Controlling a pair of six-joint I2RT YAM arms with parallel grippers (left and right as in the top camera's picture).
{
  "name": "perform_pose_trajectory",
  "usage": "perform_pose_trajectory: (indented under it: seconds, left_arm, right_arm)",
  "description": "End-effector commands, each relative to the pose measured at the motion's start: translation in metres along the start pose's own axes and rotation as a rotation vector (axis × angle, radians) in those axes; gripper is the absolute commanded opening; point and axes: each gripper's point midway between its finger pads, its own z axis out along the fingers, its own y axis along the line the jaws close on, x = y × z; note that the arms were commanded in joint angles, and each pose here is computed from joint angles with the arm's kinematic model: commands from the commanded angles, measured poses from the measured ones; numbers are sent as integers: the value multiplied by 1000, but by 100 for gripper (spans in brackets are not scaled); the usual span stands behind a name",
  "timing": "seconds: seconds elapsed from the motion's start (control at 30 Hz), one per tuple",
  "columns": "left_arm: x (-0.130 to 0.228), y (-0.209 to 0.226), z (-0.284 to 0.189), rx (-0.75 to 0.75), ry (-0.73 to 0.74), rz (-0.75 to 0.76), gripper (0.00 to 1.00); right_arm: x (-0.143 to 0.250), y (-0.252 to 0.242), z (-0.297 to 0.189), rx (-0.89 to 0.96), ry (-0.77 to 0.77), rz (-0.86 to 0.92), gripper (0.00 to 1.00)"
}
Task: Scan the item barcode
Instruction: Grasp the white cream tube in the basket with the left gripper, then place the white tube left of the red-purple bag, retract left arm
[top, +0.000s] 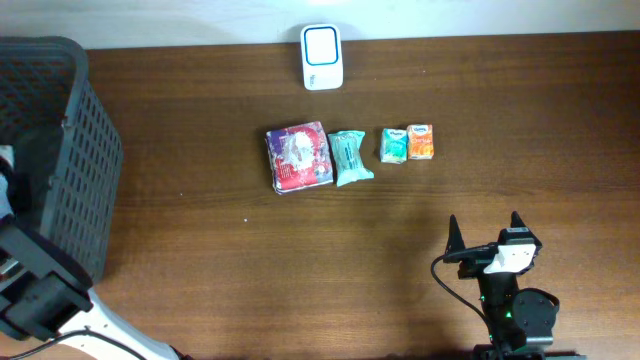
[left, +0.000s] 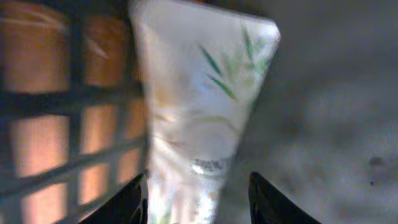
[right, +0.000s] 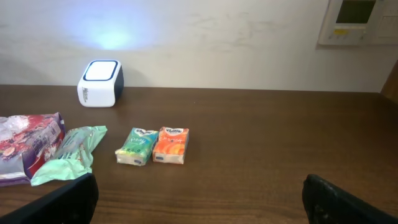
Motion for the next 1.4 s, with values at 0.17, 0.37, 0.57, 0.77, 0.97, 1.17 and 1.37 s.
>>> perform_pose_trajectory:
  seconds: [0.17, 0.37, 0.57, 0.77, 0.97, 1.17, 1.37]
  left_arm:
    - [30, 10, 41, -37, 42, -13, 50]
    - [41, -6, 38, 118, 32, -173, 0]
    - [-87, -1, -205, 297, -668, -394, 0]
    - [-89, -53, -439, 899, -1106, -529, 0]
    - [-83, -230, -459, 1064, -862, -274, 0]
    - [-50, -359, -306, 777, -340, -88, 0]
    - [-33, -418, -220, 702, -158, 71, 0]
  right_arm:
    - [4, 0, 0, 3, 6, 4, 99]
    - [4, 0, 0, 3, 6, 4, 99]
    - [4, 0, 0, 3, 6, 4, 99]
    - [4, 0, 0, 3, 6, 4, 99]
    - [4, 0, 0, 3, 6, 4, 99]
    - [4, 0, 0, 3, 6, 4, 99]
    - [4, 0, 0, 3, 6, 4, 99]
